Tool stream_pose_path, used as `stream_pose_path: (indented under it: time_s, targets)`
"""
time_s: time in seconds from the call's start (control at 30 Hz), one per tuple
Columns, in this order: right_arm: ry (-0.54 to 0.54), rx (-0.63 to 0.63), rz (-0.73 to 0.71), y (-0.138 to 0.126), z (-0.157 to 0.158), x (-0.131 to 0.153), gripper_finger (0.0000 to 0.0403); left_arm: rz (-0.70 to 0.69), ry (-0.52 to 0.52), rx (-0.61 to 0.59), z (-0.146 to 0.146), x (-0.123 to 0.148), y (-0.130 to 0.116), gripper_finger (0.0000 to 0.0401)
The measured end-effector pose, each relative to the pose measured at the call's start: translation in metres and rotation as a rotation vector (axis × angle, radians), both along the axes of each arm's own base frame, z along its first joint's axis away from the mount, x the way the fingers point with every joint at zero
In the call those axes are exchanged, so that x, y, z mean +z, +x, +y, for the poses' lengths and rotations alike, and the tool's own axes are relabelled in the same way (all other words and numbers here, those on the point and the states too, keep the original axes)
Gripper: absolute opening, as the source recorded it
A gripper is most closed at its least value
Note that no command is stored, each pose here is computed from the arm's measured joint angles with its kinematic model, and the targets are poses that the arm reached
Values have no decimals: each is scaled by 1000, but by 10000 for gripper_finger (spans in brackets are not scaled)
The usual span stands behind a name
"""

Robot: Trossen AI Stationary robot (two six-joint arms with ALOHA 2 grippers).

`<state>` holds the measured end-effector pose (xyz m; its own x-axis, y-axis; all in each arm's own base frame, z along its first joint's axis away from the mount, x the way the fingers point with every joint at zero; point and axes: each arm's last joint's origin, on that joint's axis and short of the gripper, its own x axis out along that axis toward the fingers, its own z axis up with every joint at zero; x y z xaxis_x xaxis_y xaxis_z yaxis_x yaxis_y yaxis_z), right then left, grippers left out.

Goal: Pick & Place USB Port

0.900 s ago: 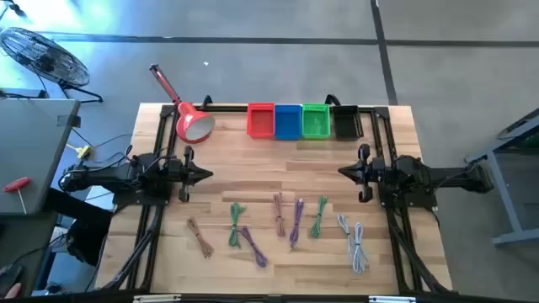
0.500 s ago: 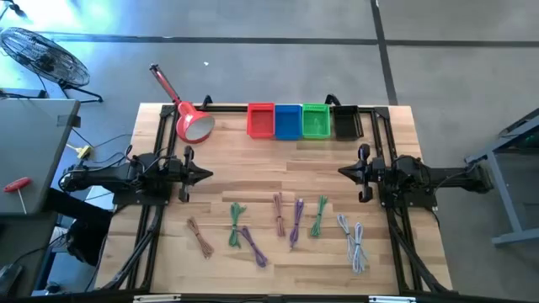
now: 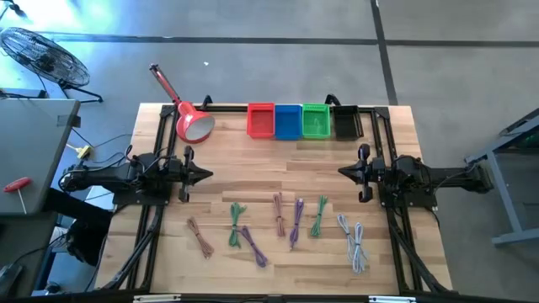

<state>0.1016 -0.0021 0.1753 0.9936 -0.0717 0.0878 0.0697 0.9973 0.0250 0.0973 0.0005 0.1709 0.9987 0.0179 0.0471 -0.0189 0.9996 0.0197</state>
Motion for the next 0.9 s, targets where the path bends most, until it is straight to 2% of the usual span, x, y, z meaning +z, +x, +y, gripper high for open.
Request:
stream_pose_path:
  time_s: [0.83, 0.9]
  targets:
    - [0, 0, 0, 0, 0, 0, 0, -1, -2, -6, 0, 0, 0, 1]
    - [-37, -6, -3, 0, 0, 1, 0, -5, -8, -15, 0, 0, 0, 1]
